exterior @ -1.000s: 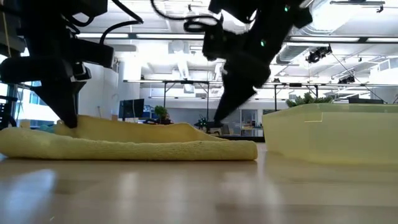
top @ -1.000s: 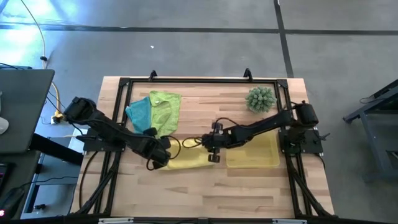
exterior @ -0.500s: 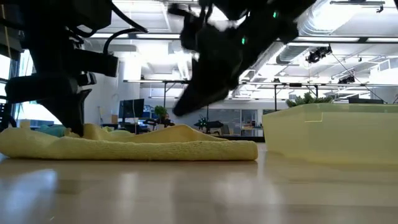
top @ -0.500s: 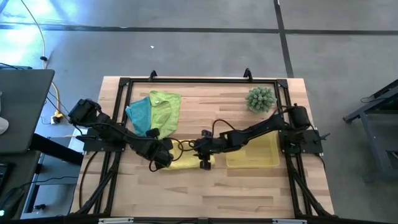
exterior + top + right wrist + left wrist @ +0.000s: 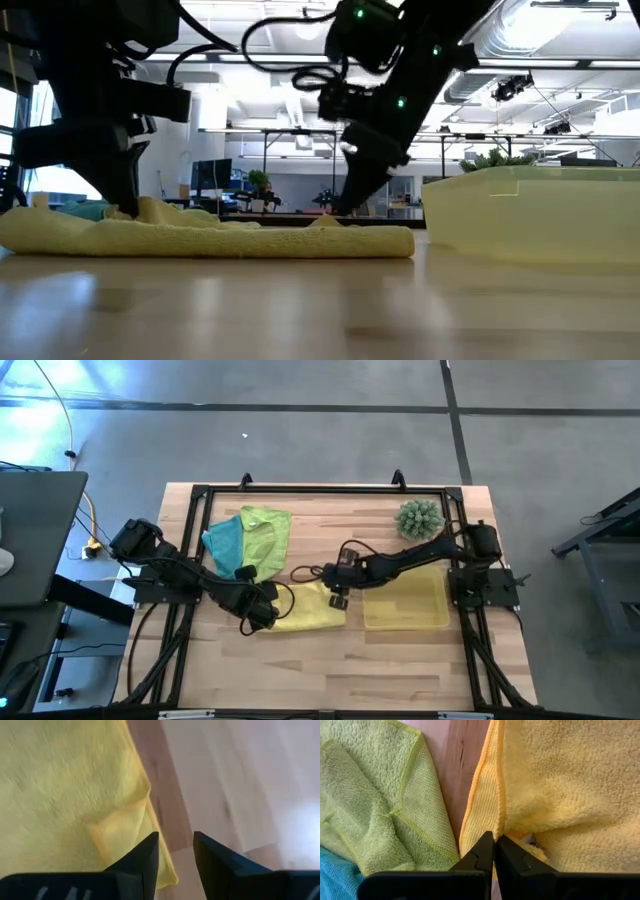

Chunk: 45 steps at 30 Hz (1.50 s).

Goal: Roll microfiber towels into tight, uniform cylinder then place into a basket
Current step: Fold the yellow microfiber towel

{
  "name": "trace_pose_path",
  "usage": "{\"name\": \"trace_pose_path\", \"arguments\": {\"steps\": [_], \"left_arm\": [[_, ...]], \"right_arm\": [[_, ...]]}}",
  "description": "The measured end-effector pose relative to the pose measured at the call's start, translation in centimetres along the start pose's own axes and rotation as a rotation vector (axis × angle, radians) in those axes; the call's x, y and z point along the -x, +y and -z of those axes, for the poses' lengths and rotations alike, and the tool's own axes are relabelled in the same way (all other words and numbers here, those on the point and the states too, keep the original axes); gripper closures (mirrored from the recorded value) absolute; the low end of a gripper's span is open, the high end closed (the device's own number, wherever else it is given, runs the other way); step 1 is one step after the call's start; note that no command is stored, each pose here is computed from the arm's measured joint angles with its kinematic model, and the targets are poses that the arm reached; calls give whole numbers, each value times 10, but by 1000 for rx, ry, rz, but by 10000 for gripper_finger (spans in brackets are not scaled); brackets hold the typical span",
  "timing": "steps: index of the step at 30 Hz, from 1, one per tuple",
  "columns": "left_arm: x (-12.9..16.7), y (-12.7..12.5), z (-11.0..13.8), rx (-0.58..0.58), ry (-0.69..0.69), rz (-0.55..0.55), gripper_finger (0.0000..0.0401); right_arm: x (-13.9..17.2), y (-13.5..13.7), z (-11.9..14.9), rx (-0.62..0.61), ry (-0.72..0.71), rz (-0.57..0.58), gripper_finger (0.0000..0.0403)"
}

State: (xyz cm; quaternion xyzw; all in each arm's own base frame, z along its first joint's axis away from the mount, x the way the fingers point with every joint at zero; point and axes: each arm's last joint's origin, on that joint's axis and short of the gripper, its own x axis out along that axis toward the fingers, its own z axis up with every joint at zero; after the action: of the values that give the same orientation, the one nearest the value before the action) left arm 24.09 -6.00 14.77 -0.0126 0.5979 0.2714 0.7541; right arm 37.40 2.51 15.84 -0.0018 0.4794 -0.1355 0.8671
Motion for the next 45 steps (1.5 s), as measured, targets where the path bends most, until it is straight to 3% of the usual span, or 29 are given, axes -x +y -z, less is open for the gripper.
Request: {"name": "trace_pose_path", "arguments": {"steps": [8,19,28,36,42,45], "left_arm": [[0,1,-1,-120,-20,-28,400],[-4,7,-6,-97,-6,-33,400],[-4,8,-6,-95,-4,-31,400],[-4,8,-6,-96,-3,-32,400],[-4,8,-6,-96,-3,-31,400],[-4,8,-6,-96,-3,-31,400]], "right_arm": [[22,26,-9,-32,-121,-137,291],[21,43,3,61,-99,-47,270],[6,45,6,24,-85,-47,243],[-9,46,12,35,-74,52,286],[-9,46,12,37,-68,35,378],[-9,47,12,34,-58,-3,394]]}}
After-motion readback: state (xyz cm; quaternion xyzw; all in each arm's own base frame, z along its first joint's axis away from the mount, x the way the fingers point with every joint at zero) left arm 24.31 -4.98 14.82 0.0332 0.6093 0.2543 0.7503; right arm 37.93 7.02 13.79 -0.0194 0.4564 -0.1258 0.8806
